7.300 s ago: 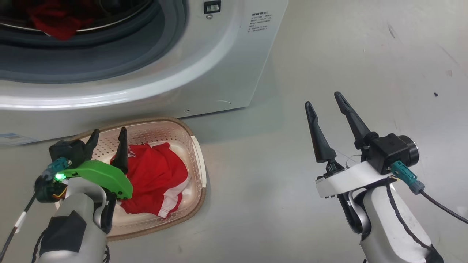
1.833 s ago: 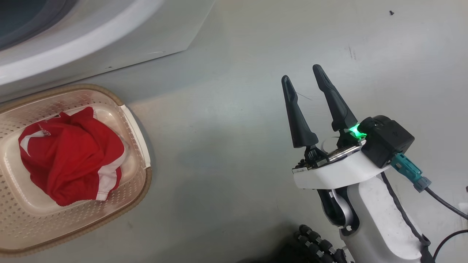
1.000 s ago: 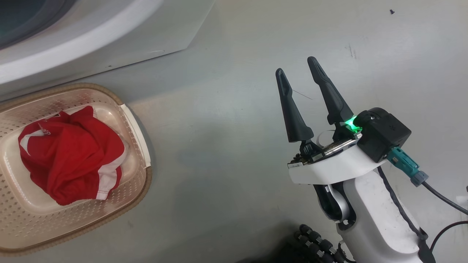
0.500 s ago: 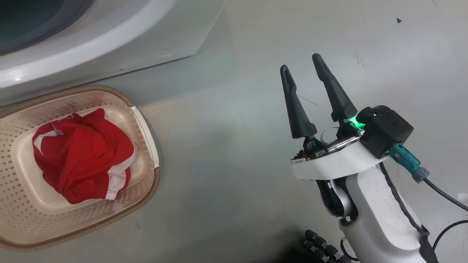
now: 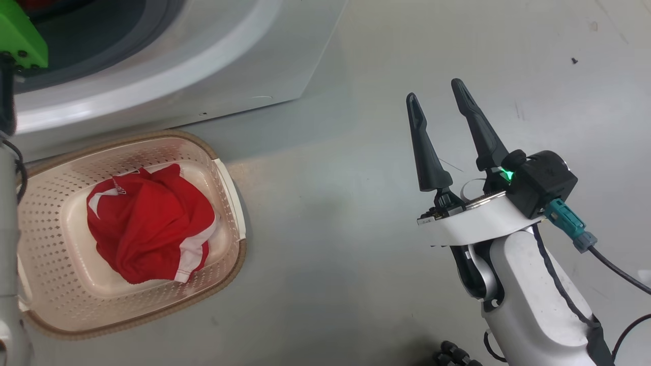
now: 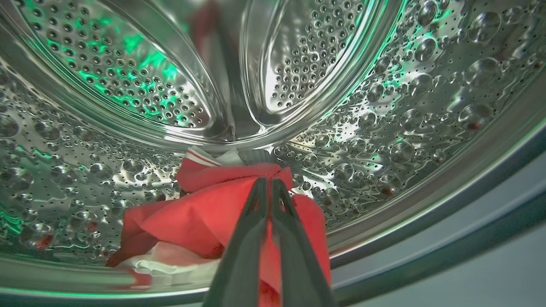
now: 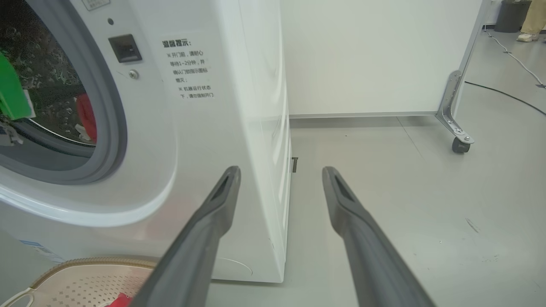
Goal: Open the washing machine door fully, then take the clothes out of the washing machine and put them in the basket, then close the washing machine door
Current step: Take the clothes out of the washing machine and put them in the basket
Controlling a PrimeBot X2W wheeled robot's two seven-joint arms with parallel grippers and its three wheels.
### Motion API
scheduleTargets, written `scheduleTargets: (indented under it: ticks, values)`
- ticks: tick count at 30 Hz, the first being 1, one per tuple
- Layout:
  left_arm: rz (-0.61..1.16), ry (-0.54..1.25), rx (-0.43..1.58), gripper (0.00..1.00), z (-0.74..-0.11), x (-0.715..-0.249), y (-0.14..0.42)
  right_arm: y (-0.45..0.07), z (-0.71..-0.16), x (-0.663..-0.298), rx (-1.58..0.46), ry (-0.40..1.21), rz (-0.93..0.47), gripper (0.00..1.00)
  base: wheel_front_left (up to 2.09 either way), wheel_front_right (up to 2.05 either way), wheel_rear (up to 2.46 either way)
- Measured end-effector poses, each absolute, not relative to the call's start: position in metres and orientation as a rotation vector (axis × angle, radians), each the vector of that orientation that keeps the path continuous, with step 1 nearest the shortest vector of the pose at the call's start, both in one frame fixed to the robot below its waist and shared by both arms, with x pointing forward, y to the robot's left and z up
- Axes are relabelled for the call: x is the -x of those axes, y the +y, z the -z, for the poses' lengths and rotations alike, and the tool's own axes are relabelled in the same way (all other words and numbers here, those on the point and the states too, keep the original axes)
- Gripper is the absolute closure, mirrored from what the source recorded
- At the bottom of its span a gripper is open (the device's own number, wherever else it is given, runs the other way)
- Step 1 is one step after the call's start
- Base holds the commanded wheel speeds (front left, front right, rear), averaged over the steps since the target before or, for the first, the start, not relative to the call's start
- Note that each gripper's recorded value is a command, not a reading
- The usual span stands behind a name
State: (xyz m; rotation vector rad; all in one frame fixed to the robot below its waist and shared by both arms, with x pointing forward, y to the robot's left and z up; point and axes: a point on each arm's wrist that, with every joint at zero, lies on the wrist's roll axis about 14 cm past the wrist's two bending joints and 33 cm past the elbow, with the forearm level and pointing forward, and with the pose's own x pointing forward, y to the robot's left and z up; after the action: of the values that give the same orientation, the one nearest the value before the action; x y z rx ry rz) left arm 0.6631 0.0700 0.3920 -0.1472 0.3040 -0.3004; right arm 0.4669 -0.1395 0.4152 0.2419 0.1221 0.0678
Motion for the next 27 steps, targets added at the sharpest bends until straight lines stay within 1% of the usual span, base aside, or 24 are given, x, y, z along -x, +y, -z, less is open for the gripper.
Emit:
scheduleTargets:
  ticks: [8, 17, 27]
  values:
    - [0.288, 0.169, 0.170, 1.00, -0.426, -0.640, 0.073, -0.132, -0.423, -0.460, -0.225, 0.112, -0.097, 0.00, 0.00, 0.00, 0.00]
    - [0.241, 0.006, 0.187, 1.00, -0.472, -0.612, 0.090, -0.125, -0.433, -0.448, -0.225, 0.099, -0.120, 0.00, 0.00, 0.00, 0.00]
    - [0.197, -0.182, 0.196, 1.00, -0.538, -0.576, 0.108, -0.119, -0.453, -0.435, -0.221, 0.061, -0.146, 0.00, 0.00, 0.00, 0.00]
